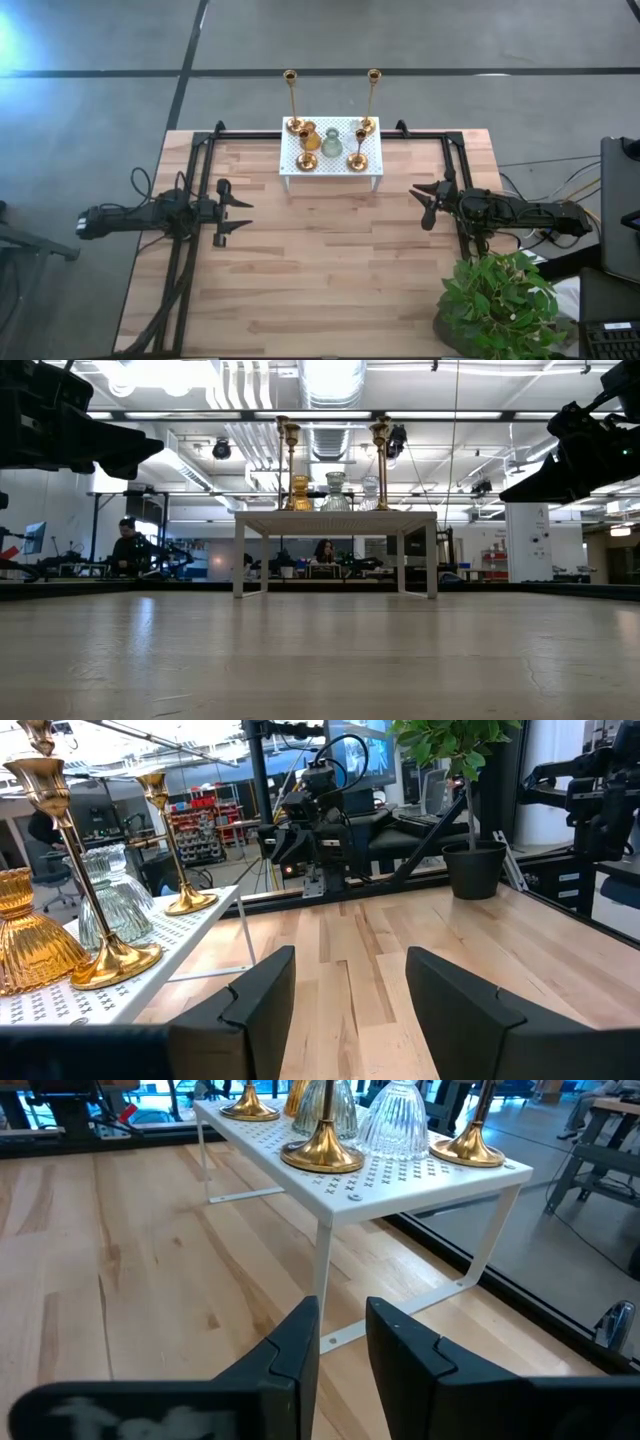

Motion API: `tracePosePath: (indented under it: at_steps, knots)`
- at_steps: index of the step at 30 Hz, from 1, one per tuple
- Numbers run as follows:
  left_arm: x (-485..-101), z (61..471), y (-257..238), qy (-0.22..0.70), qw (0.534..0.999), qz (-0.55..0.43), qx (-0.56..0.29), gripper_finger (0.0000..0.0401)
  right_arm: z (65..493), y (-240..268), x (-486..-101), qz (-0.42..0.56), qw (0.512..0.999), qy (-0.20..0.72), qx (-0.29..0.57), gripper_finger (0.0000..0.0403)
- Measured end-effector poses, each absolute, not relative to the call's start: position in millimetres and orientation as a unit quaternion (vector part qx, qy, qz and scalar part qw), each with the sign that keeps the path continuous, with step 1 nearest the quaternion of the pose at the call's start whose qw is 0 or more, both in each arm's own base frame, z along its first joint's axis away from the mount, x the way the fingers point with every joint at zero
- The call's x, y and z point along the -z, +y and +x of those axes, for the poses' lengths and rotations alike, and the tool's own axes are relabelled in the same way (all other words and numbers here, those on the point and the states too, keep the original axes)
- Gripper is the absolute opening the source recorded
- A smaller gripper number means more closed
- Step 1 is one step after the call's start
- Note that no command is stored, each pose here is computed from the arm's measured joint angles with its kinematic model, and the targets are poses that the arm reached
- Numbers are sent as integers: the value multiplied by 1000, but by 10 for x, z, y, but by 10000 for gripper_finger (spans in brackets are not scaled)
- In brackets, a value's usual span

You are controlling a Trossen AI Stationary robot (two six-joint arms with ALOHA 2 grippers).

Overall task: Pick & Place candle stick holders
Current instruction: Return to Home Position

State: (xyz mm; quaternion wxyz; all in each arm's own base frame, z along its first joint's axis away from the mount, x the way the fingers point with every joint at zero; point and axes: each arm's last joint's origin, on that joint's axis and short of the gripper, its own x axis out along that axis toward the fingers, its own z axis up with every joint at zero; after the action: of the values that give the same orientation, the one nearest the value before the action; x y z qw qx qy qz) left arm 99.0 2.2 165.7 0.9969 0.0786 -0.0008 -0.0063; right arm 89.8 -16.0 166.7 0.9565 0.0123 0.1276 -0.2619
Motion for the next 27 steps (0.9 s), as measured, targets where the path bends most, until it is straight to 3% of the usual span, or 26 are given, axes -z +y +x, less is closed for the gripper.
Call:
tracePosePath:
  at_steps: [8, 18, 27]
  knots:
    - [-1656, 991, 22, -1, 997, 79, 6, 197, 899, -160, -1665, 11, 957, 128, 262, 68]
    - [-1654, 991, 22, 0, 997, 78, 6, 197, 887, -173, -1669, -5, 950, 127, 285, 83]
    - [-1654, 991, 22, 0, 997, 78, 7, 197, 843, -172, -1709, 23, 955, 75, 285, 91]
